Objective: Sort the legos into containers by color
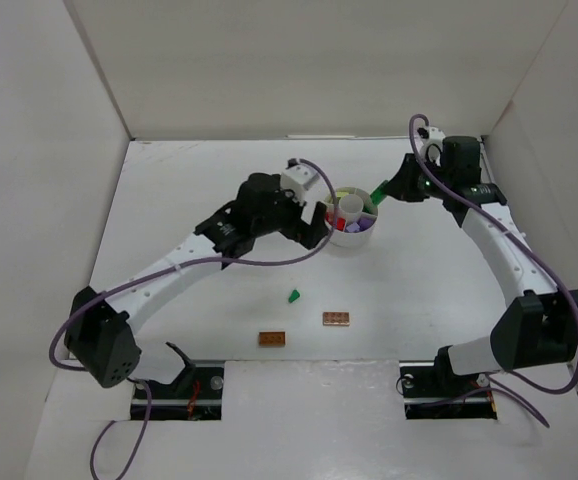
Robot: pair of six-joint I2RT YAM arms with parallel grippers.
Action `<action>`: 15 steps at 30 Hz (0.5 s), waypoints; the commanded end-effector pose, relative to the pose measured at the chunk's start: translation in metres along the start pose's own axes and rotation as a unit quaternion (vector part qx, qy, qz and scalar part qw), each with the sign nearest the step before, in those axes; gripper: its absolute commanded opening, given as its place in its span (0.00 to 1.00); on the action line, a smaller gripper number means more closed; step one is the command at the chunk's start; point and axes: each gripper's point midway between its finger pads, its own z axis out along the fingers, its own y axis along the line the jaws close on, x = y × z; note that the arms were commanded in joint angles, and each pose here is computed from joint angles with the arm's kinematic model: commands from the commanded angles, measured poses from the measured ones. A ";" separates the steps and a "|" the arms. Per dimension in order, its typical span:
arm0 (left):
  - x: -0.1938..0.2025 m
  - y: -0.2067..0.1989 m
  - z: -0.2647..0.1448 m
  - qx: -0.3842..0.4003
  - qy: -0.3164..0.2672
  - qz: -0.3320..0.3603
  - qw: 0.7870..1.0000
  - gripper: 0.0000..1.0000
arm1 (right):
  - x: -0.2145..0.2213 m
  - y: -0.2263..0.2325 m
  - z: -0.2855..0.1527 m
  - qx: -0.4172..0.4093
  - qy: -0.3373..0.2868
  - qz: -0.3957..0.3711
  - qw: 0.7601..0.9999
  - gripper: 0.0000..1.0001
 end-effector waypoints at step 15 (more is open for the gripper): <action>0.059 0.091 -0.016 -0.045 0.036 -0.285 0.957 1.00 | -0.012 -0.046 0.062 0.113 -0.031 -0.096 0.988 0.00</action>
